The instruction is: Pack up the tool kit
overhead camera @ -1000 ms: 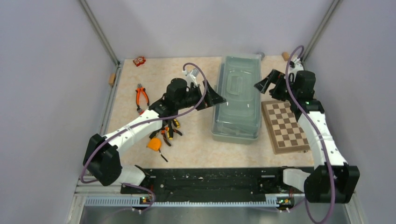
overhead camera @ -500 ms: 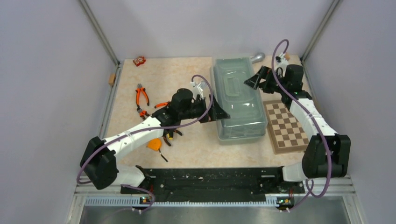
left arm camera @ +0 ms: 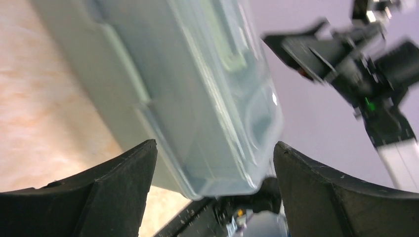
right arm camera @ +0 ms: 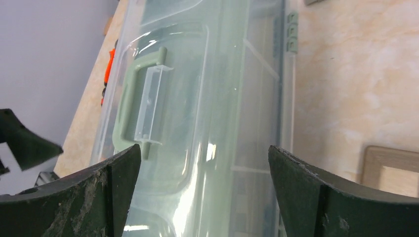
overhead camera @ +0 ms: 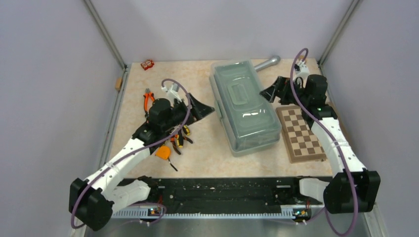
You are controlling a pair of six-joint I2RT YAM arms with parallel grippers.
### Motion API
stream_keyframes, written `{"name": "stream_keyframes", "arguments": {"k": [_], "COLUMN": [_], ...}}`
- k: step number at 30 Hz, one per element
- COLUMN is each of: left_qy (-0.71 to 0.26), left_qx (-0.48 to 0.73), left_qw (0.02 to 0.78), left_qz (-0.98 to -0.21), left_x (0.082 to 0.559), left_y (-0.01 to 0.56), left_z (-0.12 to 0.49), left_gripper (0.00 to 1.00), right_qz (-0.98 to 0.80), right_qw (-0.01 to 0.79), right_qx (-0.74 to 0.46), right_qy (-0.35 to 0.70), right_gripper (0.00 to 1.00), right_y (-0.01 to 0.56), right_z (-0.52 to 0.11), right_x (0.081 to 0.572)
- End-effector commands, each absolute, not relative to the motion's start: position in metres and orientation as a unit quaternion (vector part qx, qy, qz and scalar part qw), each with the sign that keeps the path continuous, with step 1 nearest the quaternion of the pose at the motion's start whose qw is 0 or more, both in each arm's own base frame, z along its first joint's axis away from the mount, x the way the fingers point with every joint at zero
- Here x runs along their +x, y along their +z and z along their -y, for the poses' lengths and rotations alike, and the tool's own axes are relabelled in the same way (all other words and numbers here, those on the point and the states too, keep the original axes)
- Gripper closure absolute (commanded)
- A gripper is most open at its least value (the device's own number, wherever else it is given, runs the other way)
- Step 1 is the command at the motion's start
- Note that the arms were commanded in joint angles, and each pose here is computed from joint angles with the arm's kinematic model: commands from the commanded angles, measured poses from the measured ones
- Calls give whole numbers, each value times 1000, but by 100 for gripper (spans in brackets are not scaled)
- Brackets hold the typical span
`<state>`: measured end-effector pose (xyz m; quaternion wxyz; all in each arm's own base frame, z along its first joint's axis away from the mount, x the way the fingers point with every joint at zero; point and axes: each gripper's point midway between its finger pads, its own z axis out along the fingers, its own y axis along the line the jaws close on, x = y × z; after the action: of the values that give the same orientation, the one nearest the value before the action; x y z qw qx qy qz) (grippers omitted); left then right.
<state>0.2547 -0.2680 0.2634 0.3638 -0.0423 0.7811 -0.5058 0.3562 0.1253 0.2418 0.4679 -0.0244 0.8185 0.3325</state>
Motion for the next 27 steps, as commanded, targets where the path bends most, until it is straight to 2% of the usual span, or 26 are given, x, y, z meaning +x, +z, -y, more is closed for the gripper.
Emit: {"name": "stream_keyframes", "arguments": {"k": [1, 5, 14, 18, 27], "left_qy": [-516, -536, -588, -629, -693], "left_qx": [-91, -96, -64, -77, -108], "left_qw": [381, 360, 327, 294, 276], "left_qz": [-762, -758, -737, -715, -658], "left_x": [282, 299, 333, 346, 354], "left_y": [255, 237, 209, 190, 178], "left_z": [239, 239, 259, 270, 274], "left_gripper": [8, 8, 7, 8, 9], "right_qz": [-791, -783, -820, -827, -842], "right_qw": [532, 531, 486, 471, 438], "right_qx": [-32, -44, -51, -56, -63], "right_qy": [301, 320, 298, 301, 307], "right_gripper": [1, 1, 1, 3, 7], "right_y": [274, 282, 256, 249, 232], "right_z": [-105, -113, -125, -134, -148], "right_x": [347, 337, 346, 353, 365]}}
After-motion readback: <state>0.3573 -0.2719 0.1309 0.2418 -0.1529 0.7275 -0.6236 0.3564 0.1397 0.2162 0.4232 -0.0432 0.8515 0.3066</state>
